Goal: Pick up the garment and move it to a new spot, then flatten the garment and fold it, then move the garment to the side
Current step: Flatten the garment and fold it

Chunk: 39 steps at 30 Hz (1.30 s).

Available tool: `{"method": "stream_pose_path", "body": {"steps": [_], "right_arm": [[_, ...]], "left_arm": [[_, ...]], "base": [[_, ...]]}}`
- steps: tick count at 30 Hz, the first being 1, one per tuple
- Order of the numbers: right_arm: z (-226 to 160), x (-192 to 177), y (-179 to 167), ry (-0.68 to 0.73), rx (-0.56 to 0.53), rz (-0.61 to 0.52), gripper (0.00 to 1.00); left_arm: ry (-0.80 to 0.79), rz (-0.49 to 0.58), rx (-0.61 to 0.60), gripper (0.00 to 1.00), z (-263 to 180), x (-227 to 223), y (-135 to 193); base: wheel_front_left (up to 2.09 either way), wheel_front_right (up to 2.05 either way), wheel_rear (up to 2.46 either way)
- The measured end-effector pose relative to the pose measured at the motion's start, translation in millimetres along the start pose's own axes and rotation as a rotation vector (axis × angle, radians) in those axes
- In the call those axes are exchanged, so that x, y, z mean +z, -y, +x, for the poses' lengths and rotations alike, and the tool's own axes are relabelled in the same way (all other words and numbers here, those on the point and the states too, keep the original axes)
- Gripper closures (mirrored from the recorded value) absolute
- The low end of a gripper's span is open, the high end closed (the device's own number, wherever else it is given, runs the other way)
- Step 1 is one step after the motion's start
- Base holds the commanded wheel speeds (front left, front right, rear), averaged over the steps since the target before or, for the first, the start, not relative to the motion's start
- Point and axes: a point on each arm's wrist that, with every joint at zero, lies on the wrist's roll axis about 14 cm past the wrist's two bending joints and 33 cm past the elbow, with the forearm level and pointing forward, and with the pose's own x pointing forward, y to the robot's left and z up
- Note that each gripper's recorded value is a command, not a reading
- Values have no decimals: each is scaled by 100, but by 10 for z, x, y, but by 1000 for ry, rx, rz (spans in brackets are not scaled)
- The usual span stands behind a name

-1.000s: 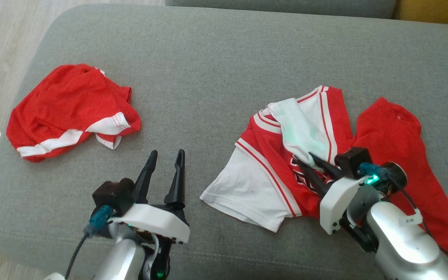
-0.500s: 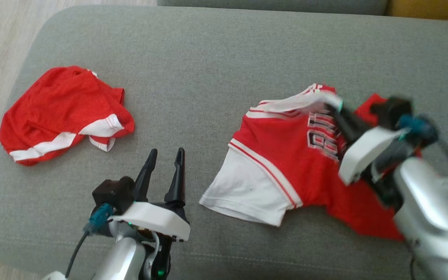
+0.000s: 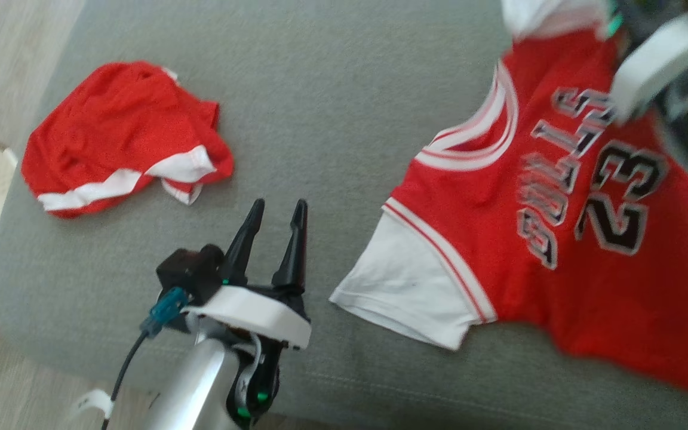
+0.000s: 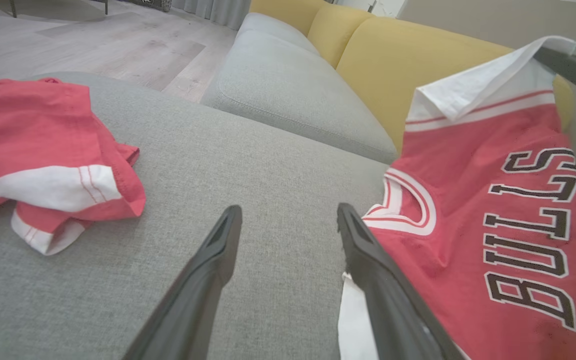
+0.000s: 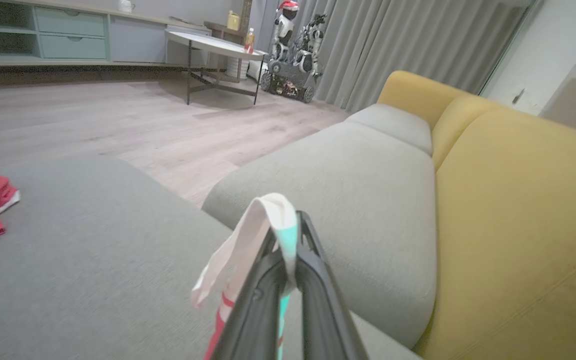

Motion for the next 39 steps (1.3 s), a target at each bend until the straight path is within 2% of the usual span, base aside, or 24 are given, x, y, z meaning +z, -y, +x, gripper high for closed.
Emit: {"method": "stream_pose_path", "body": {"steps": [5, 8, 11, 12, 13, 18, 20, 24, 33, 39], "right_arm": [[400, 457, 335, 115, -47, -88, 100], [634, 732, 382, 199, -49, -125, 100], [847, 805, 401, 225, -52, -134, 100], [917, 746, 415, 205, -56, -133, 55], [982, 641, 419, 170, -58, -137, 0], [1122, -14, 184, -18, -9, -129, 0], [1087, -129, 140, -30, -2, -112, 0], [908, -264, 267, -15, -39, -67, 0], [107, -651, 447, -10, -171, 131, 0], [-586, -919, 359, -19, -260, 273, 0]], "left_arm": [[1, -9, 25, 0, 64, 20, -78], [-4, -13, 51, 0, 85, 7, -150], [-19, -17, 68, 0, 94, -38, -202], [-21, -17, 79, 0, 96, -44, -228], [-23, -15, 88, 0, 95, -51, -252], [-35, -17, 108, 0, 96, -89, -300], [-32, -17, 98, 0, 122, -79, -273], [-11, 0, 67, 0, 196, -16, -193], [24, 20, -13, 0, 264, 81, 39], [4, 18, -74, 0, 173, -3, 239]], "base": [[0, 0, 0], [0, 0, 0], [0, 0, 0], [0, 0, 0], [0, 0, 0], [0, 0, 0], [0, 0, 0], [0, 0, 0], [0, 0, 0], [0, 0, 0]]}}
